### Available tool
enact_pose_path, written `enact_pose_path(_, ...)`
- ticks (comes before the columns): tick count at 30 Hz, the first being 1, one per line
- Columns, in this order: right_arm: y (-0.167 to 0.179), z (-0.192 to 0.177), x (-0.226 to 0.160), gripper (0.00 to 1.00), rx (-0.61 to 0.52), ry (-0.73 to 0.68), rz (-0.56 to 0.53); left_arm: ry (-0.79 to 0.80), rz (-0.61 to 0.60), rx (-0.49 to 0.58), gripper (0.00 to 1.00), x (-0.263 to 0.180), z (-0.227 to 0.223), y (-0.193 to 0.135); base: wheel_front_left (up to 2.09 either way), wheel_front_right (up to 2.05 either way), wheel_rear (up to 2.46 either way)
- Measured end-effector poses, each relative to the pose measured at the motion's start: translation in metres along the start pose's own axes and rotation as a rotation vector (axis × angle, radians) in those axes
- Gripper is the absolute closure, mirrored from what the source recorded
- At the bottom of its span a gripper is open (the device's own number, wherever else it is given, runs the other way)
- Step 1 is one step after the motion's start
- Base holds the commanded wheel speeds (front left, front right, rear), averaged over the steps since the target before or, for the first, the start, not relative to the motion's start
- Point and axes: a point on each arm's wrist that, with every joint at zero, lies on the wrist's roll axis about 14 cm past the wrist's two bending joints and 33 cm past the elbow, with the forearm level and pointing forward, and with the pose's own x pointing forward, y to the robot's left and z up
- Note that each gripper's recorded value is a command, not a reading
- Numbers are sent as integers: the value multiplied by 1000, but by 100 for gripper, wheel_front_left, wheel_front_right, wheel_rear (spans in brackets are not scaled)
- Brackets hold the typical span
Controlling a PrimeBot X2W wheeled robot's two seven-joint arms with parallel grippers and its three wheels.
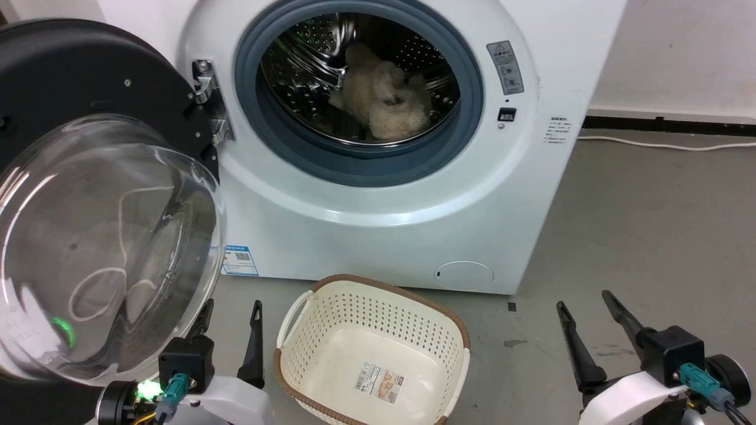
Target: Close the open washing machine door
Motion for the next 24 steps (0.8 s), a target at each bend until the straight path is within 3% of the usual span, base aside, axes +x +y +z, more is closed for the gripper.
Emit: enact_pose_path(24, 60, -2, 20, 0, 29, -23, 191, -41, 125, -10, 0, -30, 3, 40, 0, 0, 0)
